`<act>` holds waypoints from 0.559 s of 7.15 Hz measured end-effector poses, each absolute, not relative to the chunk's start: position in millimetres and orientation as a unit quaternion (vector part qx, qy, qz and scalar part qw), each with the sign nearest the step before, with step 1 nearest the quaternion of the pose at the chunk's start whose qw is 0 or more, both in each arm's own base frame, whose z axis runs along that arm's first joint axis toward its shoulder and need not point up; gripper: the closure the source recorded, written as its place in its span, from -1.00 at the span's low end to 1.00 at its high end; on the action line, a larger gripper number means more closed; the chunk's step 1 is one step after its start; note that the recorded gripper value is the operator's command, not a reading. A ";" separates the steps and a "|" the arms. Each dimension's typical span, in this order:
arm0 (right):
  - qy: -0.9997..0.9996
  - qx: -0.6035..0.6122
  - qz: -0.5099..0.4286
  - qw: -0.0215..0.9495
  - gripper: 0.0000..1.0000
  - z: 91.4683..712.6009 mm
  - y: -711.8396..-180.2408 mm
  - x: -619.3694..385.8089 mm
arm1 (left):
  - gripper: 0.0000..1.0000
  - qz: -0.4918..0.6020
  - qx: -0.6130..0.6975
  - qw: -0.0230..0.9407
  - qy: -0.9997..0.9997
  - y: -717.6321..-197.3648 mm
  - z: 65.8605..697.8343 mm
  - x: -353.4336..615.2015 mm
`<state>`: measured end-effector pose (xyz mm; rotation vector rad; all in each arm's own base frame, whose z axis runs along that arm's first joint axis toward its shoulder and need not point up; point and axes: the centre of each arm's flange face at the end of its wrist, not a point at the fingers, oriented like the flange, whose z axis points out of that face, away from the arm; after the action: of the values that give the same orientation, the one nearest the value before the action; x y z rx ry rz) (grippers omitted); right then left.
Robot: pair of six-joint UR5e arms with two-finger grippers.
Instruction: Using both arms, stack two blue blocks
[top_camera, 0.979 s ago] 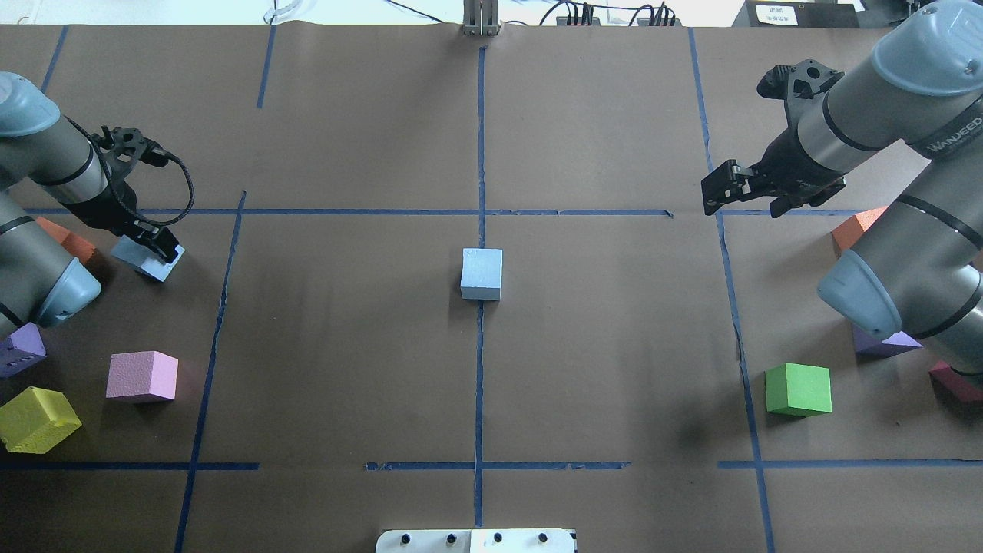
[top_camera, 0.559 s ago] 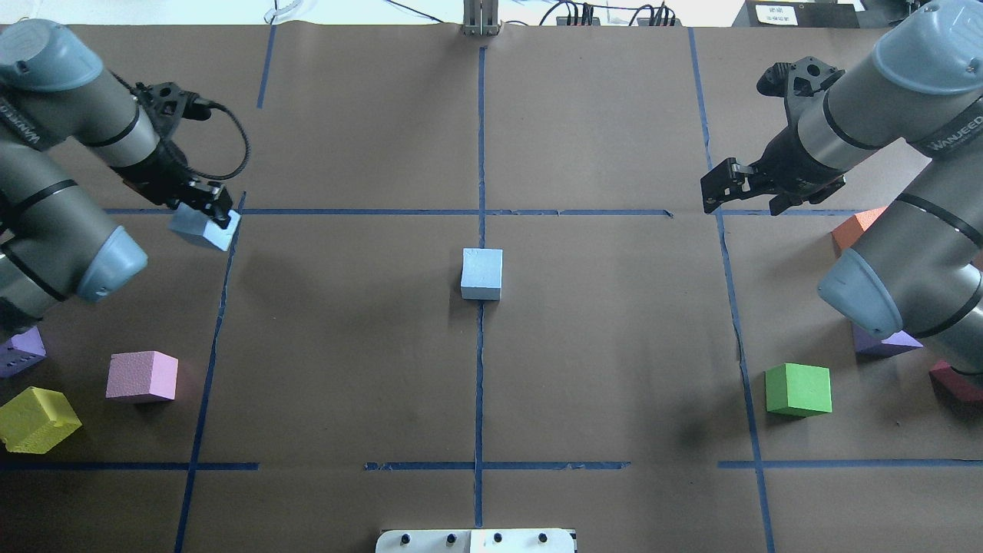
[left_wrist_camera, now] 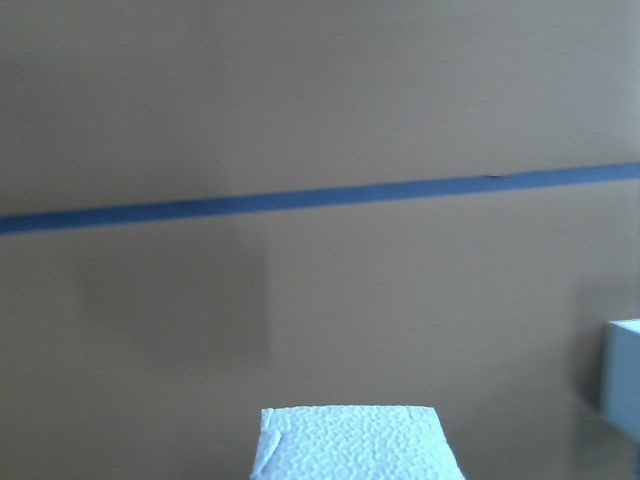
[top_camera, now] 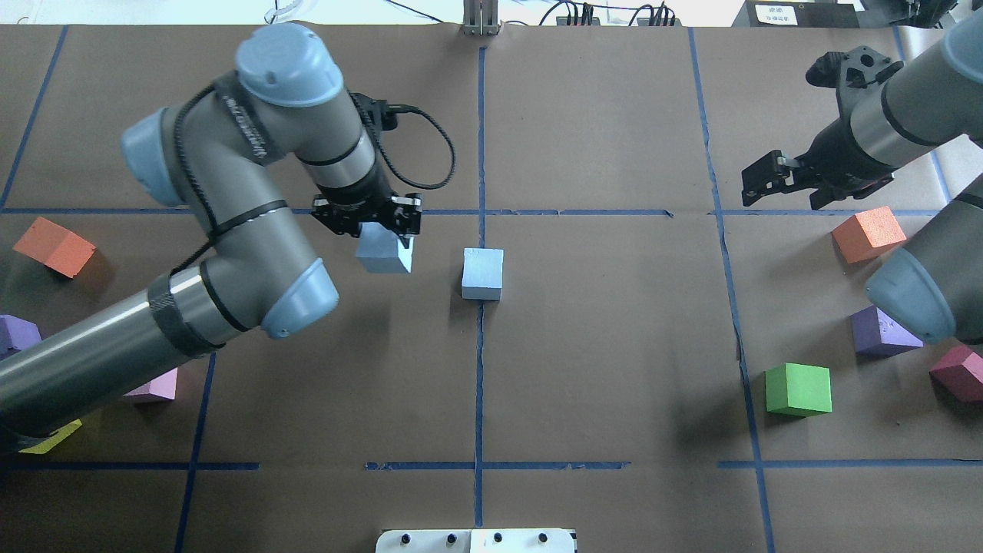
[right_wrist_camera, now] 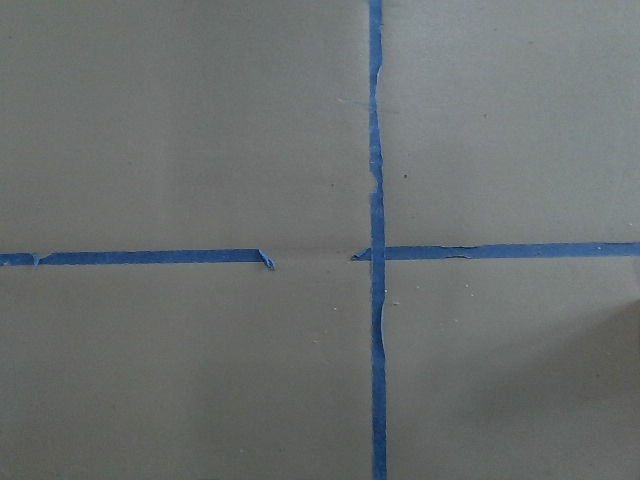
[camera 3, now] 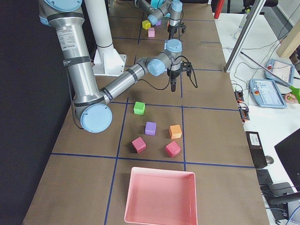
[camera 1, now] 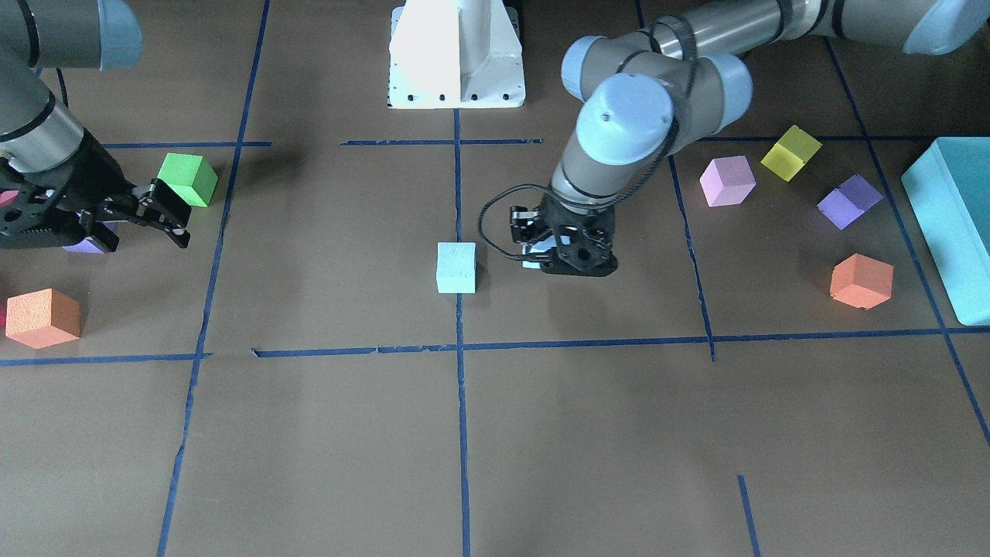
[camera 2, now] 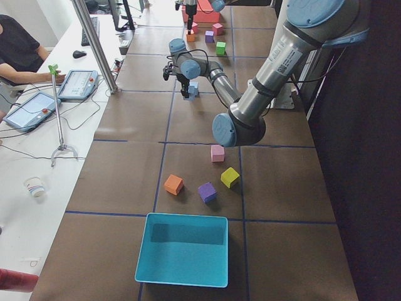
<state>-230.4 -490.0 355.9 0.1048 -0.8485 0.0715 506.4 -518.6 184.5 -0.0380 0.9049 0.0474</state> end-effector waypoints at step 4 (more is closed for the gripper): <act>-0.413 0.055 0.038 0.908 -1.00 358.3 -461.2 -205.7 | 0.49 -0.001 0.001 0.908 0.419 -510.4 142.7 560.5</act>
<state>-205.7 -461.2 358.3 0.1141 -0.8530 0.0775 560.5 -510.4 142.7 0.0014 0.8643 -0.0016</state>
